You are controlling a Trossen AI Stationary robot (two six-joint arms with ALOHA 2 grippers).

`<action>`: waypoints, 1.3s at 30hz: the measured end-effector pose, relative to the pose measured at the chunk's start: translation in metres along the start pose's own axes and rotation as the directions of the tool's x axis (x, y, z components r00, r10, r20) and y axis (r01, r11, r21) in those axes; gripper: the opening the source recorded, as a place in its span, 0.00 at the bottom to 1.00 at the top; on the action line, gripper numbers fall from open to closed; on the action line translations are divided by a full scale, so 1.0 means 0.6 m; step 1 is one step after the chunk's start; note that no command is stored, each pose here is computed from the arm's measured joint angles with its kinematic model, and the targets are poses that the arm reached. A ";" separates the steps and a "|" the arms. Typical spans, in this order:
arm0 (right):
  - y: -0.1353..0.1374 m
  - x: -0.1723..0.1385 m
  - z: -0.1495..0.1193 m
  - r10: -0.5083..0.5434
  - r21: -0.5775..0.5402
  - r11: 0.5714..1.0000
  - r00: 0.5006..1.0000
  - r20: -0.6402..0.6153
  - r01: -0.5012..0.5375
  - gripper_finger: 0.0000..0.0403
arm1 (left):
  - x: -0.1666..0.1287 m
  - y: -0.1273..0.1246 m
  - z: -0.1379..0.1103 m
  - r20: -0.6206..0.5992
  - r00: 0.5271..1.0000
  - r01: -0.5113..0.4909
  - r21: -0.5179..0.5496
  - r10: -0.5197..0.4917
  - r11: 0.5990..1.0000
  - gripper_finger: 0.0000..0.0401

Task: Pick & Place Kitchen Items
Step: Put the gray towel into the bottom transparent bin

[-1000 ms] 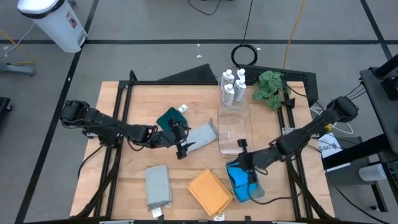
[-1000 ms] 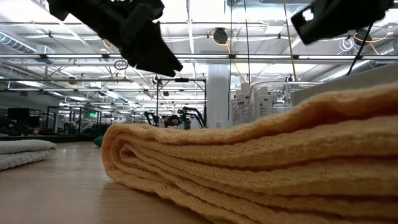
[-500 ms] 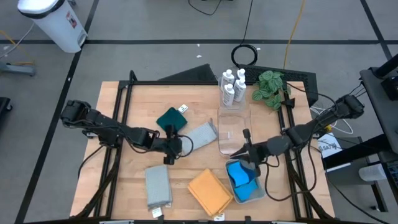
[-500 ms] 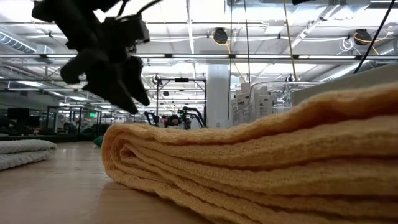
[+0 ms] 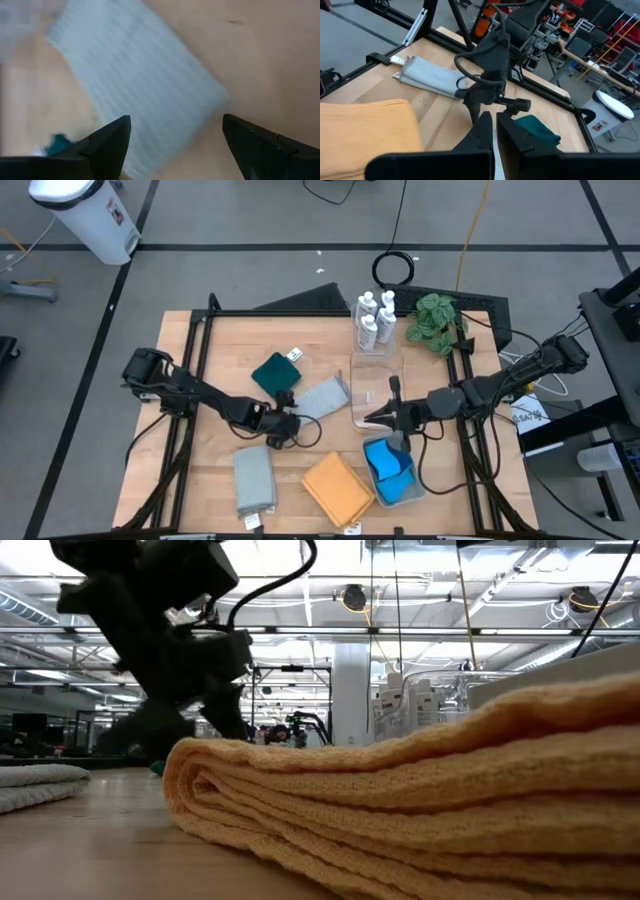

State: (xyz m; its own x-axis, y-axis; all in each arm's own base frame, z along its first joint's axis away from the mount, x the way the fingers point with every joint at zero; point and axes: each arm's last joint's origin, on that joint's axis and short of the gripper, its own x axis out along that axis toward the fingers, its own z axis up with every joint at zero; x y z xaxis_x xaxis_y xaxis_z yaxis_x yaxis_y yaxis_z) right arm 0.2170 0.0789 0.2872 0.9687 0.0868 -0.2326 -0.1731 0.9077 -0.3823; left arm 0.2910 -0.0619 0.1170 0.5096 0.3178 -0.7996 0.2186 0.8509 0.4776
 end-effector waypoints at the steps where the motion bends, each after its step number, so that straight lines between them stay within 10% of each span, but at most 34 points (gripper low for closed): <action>1: 0.000 0.000 0.000 0.000 0.004 1.000 1.000 0.000 0.000 0.00 | 0.003 0.001 0.001 -0.001 1.000 -0.028 0.002 0.028 1.000 0.80; 8: 0.001 0.000 -0.001 0.003 0.009 1.000 1.000 -0.004 -0.003 0.00 | 0.006 0.009 0.009 0.050 0.994 -0.098 0.027 0.097 0.995 0.73; 21: 0.001 0.000 -0.001 0.004 0.031 1.000 1.000 -0.004 -0.004 0.00 | 0.025 0.044 -0.005 0.018 0.999 -0.043 -0.237 0.049 0.970 0.22; 26: 0.001 0.000 -0.001 0.004 0.032 0.999 1.000 -0.005 -0.003 0.00 | 0.013 0.051 -0.003 0.009 0.999 -0.041 -0.357 0.047 0.933 0.05; 39: 0.006 0.061 -0.019 -0.064 0.041 0.997 0.998 -0.013 0.065 0.10 | -0.130 0.134 0.086 0.064 0.998 0.027 -0.673 0.022 0.739 0.04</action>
State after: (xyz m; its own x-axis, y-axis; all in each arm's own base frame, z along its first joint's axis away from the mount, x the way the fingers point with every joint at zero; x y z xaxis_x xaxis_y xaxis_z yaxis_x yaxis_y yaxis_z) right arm 0.2496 0.0803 0.2670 0.9755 0.0231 -0.2189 -0.1027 0.9273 -0.3600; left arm 0.3119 -0.0401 0.2367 0.5669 0.3093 -0.7635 -0.3844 0.9191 0.0868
